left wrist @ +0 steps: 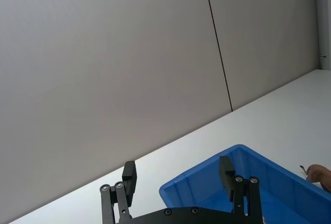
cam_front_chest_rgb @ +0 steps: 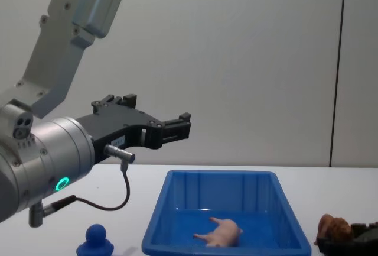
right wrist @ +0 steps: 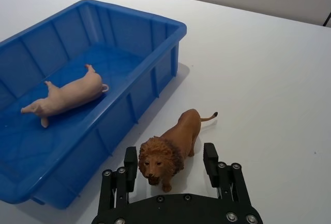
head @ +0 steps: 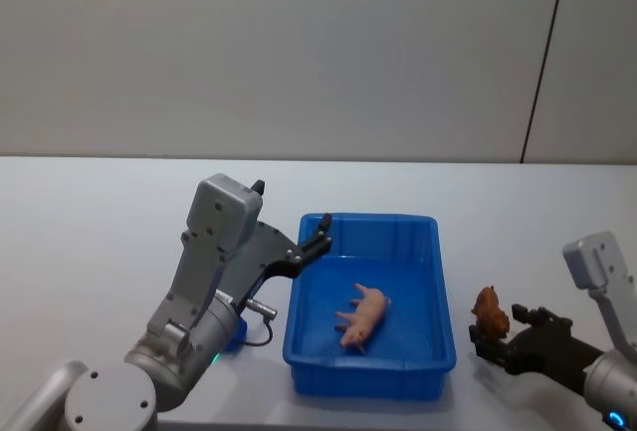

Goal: Pick up the two dolls from the table and place them into the box.

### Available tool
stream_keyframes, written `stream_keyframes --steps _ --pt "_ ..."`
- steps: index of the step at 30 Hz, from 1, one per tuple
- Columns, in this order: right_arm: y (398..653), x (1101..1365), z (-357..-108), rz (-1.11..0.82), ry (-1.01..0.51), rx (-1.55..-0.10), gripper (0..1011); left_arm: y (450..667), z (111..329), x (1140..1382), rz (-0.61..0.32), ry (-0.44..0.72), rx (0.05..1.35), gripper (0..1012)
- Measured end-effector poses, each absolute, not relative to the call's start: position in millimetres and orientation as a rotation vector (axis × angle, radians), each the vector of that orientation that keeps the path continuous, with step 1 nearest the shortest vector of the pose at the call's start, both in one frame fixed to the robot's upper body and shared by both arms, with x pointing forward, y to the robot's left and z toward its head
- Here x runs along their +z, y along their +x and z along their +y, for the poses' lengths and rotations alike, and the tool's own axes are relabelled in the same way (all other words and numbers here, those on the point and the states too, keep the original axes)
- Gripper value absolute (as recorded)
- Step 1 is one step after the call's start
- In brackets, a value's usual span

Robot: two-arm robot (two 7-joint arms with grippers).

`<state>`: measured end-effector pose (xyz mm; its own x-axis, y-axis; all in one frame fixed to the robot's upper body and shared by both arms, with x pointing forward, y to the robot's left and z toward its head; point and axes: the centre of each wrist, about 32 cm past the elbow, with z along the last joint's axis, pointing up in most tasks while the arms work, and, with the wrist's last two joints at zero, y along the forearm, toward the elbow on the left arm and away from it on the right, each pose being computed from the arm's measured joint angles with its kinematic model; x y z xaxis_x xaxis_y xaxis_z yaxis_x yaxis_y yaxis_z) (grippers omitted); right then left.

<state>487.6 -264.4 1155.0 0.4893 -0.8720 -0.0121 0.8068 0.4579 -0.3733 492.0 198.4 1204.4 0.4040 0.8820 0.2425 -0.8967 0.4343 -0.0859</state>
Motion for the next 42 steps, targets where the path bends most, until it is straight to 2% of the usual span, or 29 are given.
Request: stream_keyframes --steps 8,9,10,13,26,35,42 --pt "489 1151 -261 0.221 -0.342 -1.059 560 492 198 1204 -0.268 0.061 1.124 1002" --pt "489 1151 -261 0.220 -0.342 -1.060 560 492 198 1204 -0.268 0.061 1.124 1002" --pt "489 1151 -261 0.217 -0.339 -1.063 499 492 198 1204 -0.268 0.061 1.124 1002" --pt "488 1150 -260 0.210 -0.334 -1.068 449 492 198 1204 -0.268 0.061 1.124 1002" --pt "485 1159 -256 0.121 -0.265 -1.095 436 492 198 1204 -0.268 0.061 1.124 1002" --pt "490 1182 -251 0.031 -0.180 -1.078 436 492 198 1204 -0.268 0.061 1.124 1002" --pt "497 1201 -241 -0.015 -0.128 -1.010 435 492 198 1204 -0.268 0.061 1.124 1002"
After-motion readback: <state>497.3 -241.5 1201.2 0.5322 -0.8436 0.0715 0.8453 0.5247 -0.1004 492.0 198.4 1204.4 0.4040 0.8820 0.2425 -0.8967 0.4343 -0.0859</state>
